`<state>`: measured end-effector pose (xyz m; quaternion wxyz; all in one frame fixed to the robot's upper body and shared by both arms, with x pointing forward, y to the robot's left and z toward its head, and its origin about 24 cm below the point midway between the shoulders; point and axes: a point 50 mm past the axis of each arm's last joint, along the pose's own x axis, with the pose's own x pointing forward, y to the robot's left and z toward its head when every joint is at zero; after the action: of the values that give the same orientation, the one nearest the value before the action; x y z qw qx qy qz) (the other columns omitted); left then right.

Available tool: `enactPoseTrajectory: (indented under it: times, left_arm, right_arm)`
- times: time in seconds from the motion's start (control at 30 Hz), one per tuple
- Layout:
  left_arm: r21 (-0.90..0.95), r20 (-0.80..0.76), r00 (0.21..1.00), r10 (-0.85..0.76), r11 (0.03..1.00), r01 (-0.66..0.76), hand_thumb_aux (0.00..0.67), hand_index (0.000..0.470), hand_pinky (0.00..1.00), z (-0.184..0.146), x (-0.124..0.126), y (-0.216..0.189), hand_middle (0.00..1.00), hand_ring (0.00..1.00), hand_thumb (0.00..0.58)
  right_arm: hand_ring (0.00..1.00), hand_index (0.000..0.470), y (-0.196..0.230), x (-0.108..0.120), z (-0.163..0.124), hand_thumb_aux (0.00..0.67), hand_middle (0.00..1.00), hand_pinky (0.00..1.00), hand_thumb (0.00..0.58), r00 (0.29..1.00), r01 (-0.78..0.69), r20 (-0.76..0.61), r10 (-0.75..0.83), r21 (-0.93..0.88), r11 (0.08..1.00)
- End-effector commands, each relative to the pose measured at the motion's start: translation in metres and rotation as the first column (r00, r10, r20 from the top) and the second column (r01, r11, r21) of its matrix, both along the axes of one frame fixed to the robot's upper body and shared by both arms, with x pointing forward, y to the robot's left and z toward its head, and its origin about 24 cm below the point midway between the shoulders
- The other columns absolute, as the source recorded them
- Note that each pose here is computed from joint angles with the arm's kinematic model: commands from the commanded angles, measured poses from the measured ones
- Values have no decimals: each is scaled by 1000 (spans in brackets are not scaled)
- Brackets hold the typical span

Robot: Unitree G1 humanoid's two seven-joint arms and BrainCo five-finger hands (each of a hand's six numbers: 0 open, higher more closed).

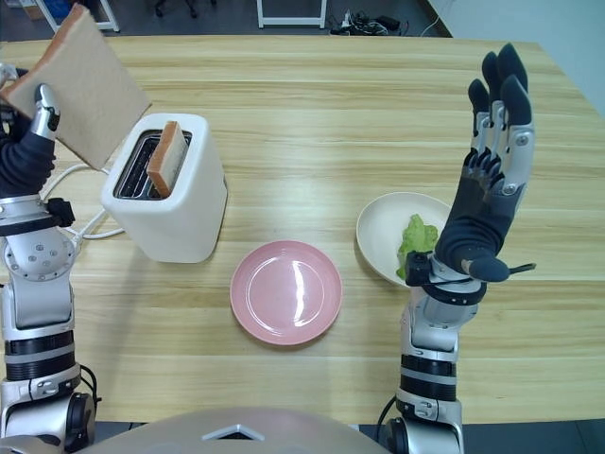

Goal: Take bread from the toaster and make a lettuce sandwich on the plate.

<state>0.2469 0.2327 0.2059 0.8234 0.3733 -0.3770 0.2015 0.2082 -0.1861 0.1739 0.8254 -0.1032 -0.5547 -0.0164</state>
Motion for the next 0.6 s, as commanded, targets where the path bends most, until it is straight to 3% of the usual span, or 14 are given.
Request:
enactPoseTrajectory:
  times: [0.03,0.17,0.33,0.6]
  left_arm:
    - [165,27,991,-134,978,128,670,470,1000,2,-7,-33,1000,1000,580]
    - [315,0,968,-249,919,236,670,470,1000,-7,-4,-61,1000,1000,580]
    - [464,-137,915,-379,791,398,670,470,1000,-49,-1,-101,1000,1000,580]
    - [724,-189,895,-403,559,404,670,470,1000,-116,1,-128,1000,1000,580]
  right_arm:
    - [0,0,0,3,1,0,0,0,0,1000,6,4,-6,-6,1000]
    - [0,0,-1,7,2,0,0,0,0,1000,3,15,-3,9,1000]
    - [0,0,-1,10,2,0,0,0,0,1000,1,23,-2,21,1000]
    - [0,0,0,10,1,0,0,0,0,1000,-7,20,7,26,1000]
